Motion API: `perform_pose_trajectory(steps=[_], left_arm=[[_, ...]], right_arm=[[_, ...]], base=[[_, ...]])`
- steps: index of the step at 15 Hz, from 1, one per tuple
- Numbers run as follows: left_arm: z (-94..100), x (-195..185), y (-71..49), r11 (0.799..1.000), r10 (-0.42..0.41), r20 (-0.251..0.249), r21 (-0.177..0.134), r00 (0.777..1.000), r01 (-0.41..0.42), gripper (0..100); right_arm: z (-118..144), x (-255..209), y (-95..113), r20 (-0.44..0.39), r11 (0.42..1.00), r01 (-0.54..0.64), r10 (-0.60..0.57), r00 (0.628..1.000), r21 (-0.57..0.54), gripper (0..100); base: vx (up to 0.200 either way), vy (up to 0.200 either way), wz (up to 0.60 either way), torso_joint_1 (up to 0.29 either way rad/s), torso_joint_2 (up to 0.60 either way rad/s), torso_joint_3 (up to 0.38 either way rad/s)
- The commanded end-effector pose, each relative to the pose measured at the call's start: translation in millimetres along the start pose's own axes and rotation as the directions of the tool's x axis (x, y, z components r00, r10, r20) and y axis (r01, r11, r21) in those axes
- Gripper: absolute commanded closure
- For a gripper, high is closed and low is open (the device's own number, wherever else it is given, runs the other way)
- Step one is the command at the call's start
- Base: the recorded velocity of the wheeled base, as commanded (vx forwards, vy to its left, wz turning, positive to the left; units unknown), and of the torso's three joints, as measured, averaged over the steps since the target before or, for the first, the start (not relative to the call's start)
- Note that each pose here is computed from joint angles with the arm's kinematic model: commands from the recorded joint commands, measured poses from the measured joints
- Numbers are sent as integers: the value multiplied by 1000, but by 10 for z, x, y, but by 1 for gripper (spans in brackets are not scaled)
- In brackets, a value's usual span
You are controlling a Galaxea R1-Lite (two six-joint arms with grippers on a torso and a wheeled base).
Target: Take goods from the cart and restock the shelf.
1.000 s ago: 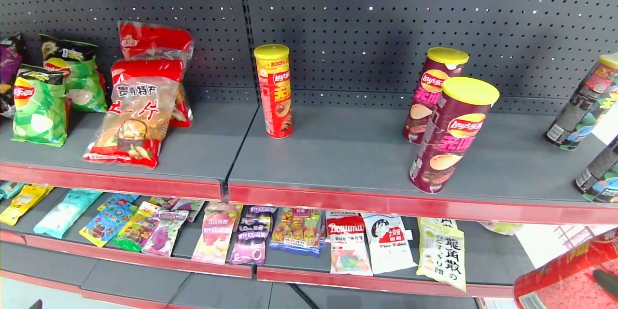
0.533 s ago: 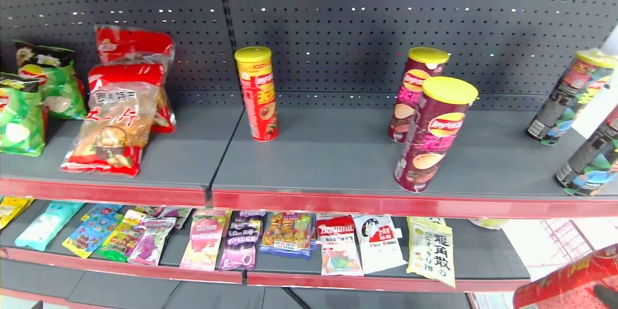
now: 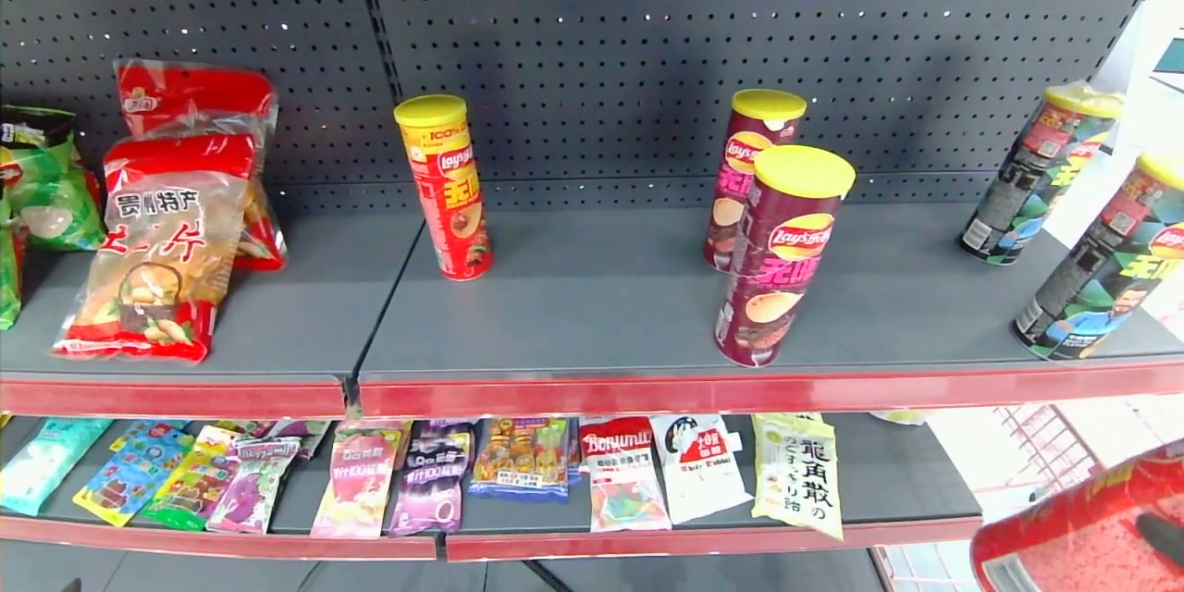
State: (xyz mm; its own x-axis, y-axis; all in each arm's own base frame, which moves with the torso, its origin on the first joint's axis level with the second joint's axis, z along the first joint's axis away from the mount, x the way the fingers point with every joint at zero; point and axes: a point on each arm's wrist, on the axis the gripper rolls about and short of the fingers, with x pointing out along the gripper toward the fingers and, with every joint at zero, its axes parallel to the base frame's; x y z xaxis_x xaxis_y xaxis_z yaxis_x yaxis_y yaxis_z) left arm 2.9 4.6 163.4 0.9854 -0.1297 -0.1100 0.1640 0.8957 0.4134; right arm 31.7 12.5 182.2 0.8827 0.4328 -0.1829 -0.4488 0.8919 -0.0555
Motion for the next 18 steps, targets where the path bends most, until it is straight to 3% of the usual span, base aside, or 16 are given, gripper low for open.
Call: perform_pose_trajectory(steps=[1, 4, 11, 14, 18], left_arm=[[-5, -3, -2, 1000, -2, 1, 0, 1000, 2, 0], [-22, -16, -6, 1000, -3, 4, -8, 1000, 3, 0], [-25, -6, -11, 1000, -10, -2, -8, 1000, 10, 0], [-25, -3, -12, 1000, -11, -4, -8, 1000, 11, 0], [-31, -3, -14, 1000, -10, -4, -8, 1000, 10, 0]], right_arm=[[45, 78, -21, 17, 999, -3, 2, 1000, 44, 100], [-30, 60, -5, 22, 999, -16, 15, 1000, 42, 100], [36, 111, 45, 13, 982, -190, 190, 982, -11, 100], [62, 166, 45, -7, 975, -206, 206, 978, -81, 100], [51, 194, 48, -23, 973, -216, 215, 976, -87, 100]], base=[[0, 200, 0, 7, 7, -2], [0, 200, 0, -6, -2, 4], [0, 200, 0, 4, 2, 2], [0, 200, 0, 2, 2, 4], [0, 200, 0, 4, 0, 0]])
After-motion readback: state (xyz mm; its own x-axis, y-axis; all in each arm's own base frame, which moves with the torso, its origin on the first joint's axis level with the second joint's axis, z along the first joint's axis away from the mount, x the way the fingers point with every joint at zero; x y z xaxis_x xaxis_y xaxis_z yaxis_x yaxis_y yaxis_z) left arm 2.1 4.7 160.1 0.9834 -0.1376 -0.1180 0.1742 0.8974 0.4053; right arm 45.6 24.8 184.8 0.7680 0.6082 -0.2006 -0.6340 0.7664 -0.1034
